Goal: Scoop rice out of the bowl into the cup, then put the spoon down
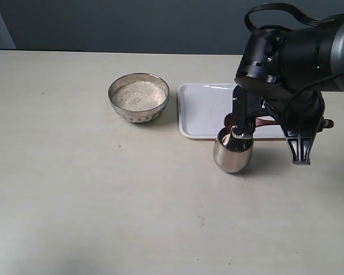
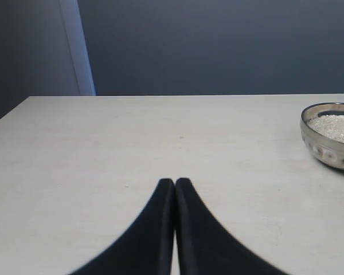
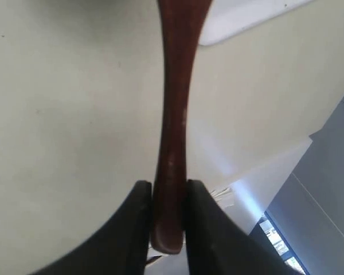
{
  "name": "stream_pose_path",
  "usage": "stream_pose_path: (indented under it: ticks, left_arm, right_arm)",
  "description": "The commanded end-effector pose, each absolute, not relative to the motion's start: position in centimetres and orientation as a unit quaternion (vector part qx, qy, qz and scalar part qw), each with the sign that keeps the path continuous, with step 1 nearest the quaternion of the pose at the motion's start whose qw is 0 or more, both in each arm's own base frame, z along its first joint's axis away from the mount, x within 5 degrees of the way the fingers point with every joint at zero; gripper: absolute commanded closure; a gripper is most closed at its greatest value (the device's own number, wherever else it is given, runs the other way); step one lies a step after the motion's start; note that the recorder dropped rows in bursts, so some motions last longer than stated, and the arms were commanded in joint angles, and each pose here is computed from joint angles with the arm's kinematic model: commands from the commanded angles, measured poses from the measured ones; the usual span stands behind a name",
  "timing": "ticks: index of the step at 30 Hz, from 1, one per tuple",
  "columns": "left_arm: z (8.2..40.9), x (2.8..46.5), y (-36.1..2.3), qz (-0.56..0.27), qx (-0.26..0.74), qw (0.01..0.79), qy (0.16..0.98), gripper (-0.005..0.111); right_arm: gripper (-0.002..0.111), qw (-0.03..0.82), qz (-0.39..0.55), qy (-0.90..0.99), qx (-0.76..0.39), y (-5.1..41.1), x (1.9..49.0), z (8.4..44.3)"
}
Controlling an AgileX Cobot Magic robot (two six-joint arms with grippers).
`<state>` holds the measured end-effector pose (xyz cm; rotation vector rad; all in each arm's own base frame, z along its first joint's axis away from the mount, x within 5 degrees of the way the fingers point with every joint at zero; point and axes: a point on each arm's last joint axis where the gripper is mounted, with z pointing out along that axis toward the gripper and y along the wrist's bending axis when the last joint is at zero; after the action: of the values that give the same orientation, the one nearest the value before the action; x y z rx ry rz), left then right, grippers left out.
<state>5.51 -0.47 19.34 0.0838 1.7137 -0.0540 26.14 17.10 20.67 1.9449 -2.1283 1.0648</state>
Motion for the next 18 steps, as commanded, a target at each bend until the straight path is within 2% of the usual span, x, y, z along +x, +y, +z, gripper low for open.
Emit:
stream_pose_path:
  ticks: [1, 18]
  left_arm:
    - [19.21, 5.53, -0.52, -0.027, 0.039, 0.653, 0.756, 0.106]
    - [19.21, 5.53, -0.52, -0.027, 0.039, 0.653, 0.756, 0.106]
  right_arm:
    - [0.108, 0.028, 0.357, -0.685, 0.634, 16.96, 26.21, 21.02]
    - [0.108, 0.028, 0.355, -0.687, 0.633, 16.97, 26.19, 21.00]
